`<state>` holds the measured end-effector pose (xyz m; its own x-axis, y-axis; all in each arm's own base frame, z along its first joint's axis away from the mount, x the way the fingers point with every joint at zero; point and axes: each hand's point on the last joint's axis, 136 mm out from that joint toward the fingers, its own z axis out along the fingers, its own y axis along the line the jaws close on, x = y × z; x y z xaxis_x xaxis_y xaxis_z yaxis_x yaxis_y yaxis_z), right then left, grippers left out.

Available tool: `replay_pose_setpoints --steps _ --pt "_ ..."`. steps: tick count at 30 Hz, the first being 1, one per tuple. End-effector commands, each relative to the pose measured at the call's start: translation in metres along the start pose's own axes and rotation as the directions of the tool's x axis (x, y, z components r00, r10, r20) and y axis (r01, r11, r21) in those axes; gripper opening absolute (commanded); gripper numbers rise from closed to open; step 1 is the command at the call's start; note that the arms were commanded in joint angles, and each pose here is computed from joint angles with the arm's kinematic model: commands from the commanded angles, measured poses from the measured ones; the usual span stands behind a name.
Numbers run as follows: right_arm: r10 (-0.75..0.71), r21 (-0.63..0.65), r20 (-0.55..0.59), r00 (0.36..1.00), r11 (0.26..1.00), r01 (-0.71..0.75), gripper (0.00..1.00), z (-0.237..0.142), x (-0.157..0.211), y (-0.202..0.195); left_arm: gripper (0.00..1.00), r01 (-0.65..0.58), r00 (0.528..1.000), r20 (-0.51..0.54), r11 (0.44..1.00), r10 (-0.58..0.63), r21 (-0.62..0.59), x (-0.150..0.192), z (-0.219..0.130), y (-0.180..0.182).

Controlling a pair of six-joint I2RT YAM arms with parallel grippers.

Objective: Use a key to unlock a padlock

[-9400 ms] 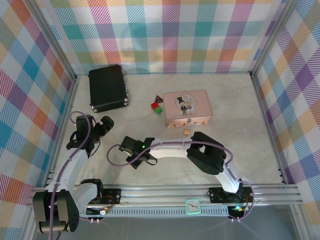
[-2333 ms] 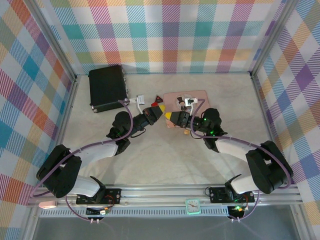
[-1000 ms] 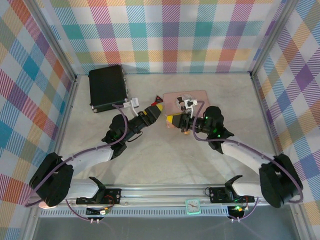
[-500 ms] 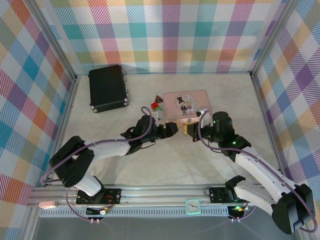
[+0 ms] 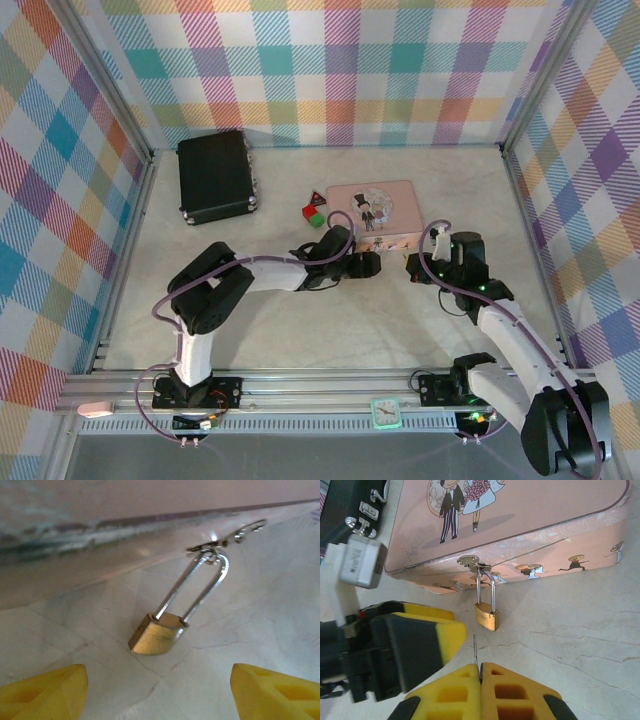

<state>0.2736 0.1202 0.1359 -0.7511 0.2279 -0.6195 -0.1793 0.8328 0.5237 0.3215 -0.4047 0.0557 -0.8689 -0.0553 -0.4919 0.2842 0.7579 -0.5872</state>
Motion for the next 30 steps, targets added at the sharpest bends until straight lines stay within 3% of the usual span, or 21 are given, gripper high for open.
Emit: replay_pose_setpoints --steps 1,9,16,23,30 --pt "0.024 -0.047 0.025 0.999 0.999 -0.022 0.0 -0.002 -0.006 0.007 0.75 -0.076 0.997 -0.016 0.996 0.076 -0.038 -0.002 0.012 0.001" --pt "0.047 -0.057 0.019 0.999 0.997 -0.046 0.0 0.0 -0.007 0.006 0.64 -0.121 0.992 -0.024 0.992 0.12 -0.035 -0.009 0.044 -0.002" --pt "0.076 -0.049 0.018 0.997 0.996 -0.075 0.0 0.0 -0.005 0.001 0.43 -0.102 0.994 -0.039 0.994 0.1 -0.051 -0.002 0.059 0.008" --pt "0.105 -0.048 0.027 0.994 0.993 -0.104 0.0 0.0 -0.005 -0.002 0.28 -0.031 0.999 -0.042 0.997 0.029 -0.068 0.011 0.059 0.022" --pt "0.155 -0.076 -0.047 0.987 0.985 -0.158 0.0 0.009 0.009 -0.003 0.06 0.065 0.997 -0.036 0.997 -0.066 -0.042 0.01 0.053 0.017"
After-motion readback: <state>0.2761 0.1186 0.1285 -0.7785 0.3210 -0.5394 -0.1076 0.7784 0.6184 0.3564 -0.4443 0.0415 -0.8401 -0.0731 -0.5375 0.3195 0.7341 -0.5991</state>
